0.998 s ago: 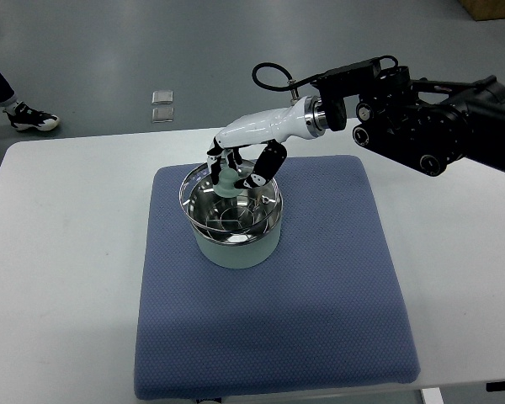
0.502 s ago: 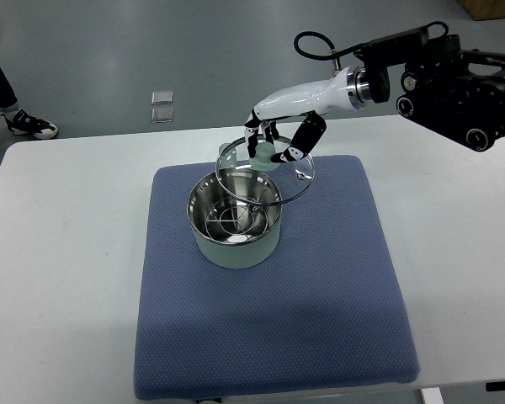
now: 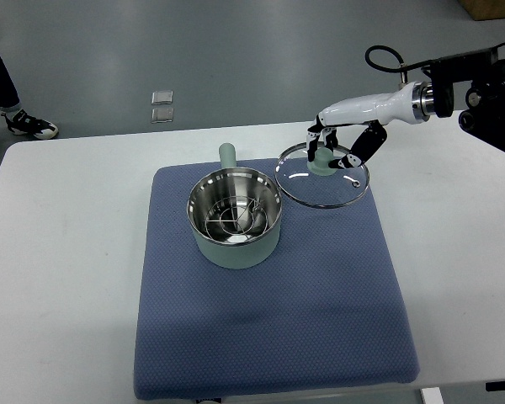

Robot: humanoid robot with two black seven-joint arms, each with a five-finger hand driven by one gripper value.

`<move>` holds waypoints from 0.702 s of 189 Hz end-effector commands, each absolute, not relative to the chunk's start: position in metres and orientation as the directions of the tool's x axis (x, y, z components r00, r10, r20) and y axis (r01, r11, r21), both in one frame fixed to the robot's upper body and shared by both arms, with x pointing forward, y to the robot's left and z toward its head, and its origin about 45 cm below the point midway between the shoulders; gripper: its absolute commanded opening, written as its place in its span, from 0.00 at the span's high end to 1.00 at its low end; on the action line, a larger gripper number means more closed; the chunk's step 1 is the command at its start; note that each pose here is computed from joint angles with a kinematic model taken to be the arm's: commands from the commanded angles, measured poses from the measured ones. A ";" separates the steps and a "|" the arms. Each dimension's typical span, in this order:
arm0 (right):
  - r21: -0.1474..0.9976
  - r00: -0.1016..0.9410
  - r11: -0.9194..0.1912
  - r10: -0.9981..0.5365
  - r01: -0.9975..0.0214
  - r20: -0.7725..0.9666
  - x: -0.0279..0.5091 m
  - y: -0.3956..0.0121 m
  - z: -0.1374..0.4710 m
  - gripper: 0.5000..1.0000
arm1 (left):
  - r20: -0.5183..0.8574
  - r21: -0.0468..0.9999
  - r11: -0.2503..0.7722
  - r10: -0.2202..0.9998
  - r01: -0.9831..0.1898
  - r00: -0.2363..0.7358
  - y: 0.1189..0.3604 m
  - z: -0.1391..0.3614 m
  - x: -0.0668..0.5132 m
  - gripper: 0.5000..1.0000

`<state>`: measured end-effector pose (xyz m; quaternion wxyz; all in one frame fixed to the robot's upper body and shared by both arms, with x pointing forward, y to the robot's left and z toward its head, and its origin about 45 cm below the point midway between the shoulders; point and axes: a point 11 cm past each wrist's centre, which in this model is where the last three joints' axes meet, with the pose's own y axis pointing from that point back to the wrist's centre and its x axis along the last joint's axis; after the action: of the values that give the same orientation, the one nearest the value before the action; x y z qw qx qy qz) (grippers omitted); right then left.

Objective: Open lid and place right of pot
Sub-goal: 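Carry the lid beside the pot and lower it onto the mat, then release the lid knob and withdraw the right hand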

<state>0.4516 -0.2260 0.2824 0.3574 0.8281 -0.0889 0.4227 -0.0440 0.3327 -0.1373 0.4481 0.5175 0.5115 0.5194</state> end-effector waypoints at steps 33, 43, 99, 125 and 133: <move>0.533 0.673 -0.715 0.119 -0.451 0.730 0.434 -0.244 0.234 1.00 | 0.080 0.995 -0.076 0.995 0.064 -0.063 0.333 -0.137 -0.044 0.00; 0.533 0.680 -0.713 0.109 -0.454 0.725 0.431 -0.246 0.226 0.97 | 0.081 0.995 -0.077 0.995 0.064 -0.063 0.333 -0.137 -0.044 0.00; 0.377 0.693 -0.729 -0.182 -0.571 0.698 0.427 -0.255 0.205 0.14 | 0.078 0.995 -0.074 0.995 0.064 -0.063 0.332 -0.137 -0.044 0.00; 0.270 0.698 -0.726 -0.382 -0.632 0.606 0.436 -0.257 0.219 0.14 | 0.077 0.995 -0.073 0.995 0.064 -0.063 0.332 -0.137 -0.044 0.00; 0.243 0.709 -0.716 -0.470 -0.655 0.526 0.439 -0.259 0.222 0.14 | 0.077 0.995 -0.073 0.995 0.064 -0.063 0.332 -0.137 -0.044 0.00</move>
<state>0.4331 -0.2566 0.2139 0.2639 0.8821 -0.2571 0.2936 -0.0440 0.3320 -0.1374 0.4485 0.5171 0.5120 0.5189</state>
